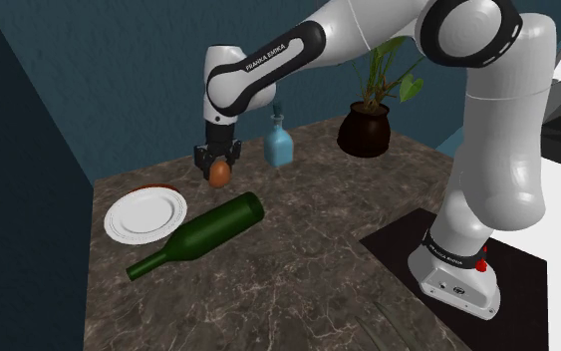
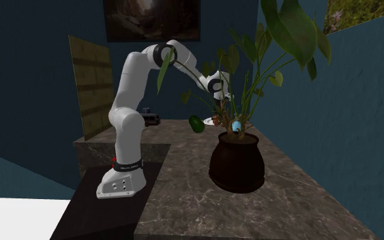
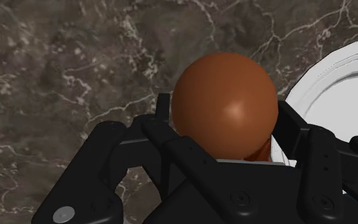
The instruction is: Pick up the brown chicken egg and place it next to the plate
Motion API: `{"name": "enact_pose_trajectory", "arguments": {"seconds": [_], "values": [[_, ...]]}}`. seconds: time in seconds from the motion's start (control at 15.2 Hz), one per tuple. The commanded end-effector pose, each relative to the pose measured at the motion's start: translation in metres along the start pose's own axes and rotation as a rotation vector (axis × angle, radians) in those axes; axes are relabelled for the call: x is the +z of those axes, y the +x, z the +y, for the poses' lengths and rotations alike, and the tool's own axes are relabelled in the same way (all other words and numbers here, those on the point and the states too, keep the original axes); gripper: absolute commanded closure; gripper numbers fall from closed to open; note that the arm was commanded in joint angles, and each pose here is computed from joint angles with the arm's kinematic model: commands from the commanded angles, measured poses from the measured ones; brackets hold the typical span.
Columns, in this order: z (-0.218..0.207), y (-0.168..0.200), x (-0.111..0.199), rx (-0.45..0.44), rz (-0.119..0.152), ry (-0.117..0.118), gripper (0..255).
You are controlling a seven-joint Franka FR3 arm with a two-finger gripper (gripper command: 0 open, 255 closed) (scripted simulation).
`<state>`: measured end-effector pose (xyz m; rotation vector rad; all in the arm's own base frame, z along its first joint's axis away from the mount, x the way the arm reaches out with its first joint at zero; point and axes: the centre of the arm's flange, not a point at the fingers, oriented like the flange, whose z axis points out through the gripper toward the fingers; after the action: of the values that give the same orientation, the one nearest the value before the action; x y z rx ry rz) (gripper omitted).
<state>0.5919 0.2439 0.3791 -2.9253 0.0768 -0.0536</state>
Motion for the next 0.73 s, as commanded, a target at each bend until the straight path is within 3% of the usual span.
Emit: {"name": "enact_pose_trajectory", "arguments": {"seconds": [0.0,0.4,0.66], "values": [[0.001,-0.001,0.009,0.000,0.001,0.000,255],[0.008,-0.002,0.041,0.000,0.001,0.000,255],[0.008,-0.002,0.041,0.000,0.001,0.000,255]]}}
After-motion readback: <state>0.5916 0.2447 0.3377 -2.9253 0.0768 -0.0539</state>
